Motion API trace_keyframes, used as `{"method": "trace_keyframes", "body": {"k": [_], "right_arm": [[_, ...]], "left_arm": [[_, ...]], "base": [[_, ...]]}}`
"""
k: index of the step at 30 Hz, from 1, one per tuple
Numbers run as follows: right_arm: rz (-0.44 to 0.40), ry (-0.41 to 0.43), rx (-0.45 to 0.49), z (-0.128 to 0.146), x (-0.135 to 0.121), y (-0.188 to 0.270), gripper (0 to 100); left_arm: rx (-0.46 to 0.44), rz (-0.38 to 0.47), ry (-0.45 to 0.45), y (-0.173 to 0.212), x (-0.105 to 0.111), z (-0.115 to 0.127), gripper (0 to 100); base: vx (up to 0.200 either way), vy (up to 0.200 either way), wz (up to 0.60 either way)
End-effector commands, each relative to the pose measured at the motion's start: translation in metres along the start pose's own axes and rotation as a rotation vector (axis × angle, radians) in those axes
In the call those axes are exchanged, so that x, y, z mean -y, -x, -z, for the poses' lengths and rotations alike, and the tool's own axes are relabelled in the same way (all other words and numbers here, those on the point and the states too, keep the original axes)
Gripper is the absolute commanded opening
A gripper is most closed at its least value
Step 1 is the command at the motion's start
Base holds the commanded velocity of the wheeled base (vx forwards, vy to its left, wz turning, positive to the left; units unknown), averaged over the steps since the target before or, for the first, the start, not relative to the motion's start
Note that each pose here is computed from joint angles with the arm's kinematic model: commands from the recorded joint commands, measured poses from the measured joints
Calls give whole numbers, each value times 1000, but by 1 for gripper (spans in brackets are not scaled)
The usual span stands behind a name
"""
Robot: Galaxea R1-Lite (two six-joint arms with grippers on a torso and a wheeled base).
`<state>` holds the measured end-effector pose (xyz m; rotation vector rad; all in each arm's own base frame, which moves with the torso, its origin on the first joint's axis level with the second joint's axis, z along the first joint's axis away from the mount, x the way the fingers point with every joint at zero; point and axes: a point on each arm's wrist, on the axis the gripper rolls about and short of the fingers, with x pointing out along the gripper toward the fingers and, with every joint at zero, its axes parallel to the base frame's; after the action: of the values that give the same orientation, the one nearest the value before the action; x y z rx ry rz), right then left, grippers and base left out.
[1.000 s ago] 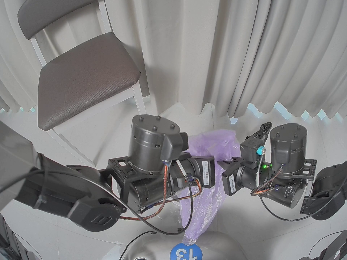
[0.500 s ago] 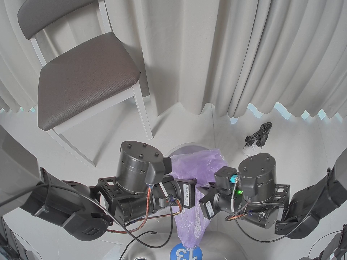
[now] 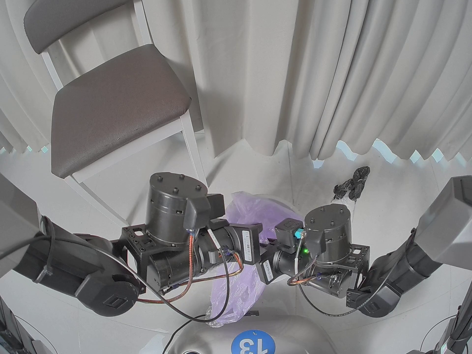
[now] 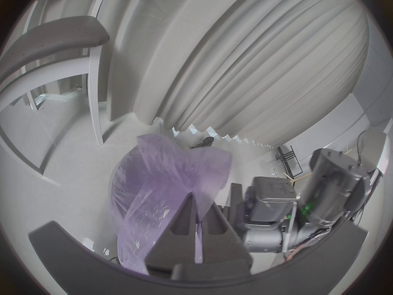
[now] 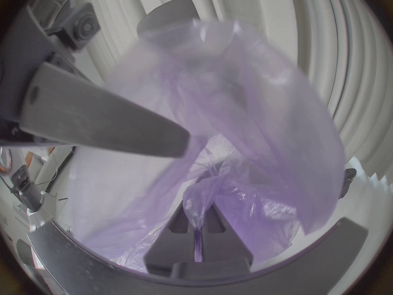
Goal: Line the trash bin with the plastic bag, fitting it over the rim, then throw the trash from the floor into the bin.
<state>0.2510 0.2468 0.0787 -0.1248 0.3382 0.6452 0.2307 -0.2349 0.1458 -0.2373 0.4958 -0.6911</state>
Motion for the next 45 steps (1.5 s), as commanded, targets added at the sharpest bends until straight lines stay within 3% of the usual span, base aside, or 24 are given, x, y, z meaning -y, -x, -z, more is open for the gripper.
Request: {"method": "trace_keyframes", "body": {"k": [1, 10, 19, 26, 31, 45], "right_arm": [[40, -20, -23, 14, 21, -14, 0], [141, -63, -11, 18, 63, -9, 0], [183, -77, 4, 20, 76, 13, 0], [187, -75, 0, 24, 77, 17, 0], [189, -68, 12, 21, 77, 29, 0], [193, -33, -38, 30, 79, 34, 0]], "left_arm": [[5, 8, -8, -12, 2, -3, 0], [-26, 14, -8, -36, -1, 5, 0], [-35, -12, 7, -42, -14, 7, 0], [-42, 19, 33, -50, -31, 9, 0], [-83, -11, 48, -63, -46, 23, 0], [-74, -63, 110, -74, -77, 41, 0]], "base": [[0, 0, 0], [0, 0, 0], [0, 0, 0], [0, 0, 0], [0, 0, 0], [0, 0, 0]]}}
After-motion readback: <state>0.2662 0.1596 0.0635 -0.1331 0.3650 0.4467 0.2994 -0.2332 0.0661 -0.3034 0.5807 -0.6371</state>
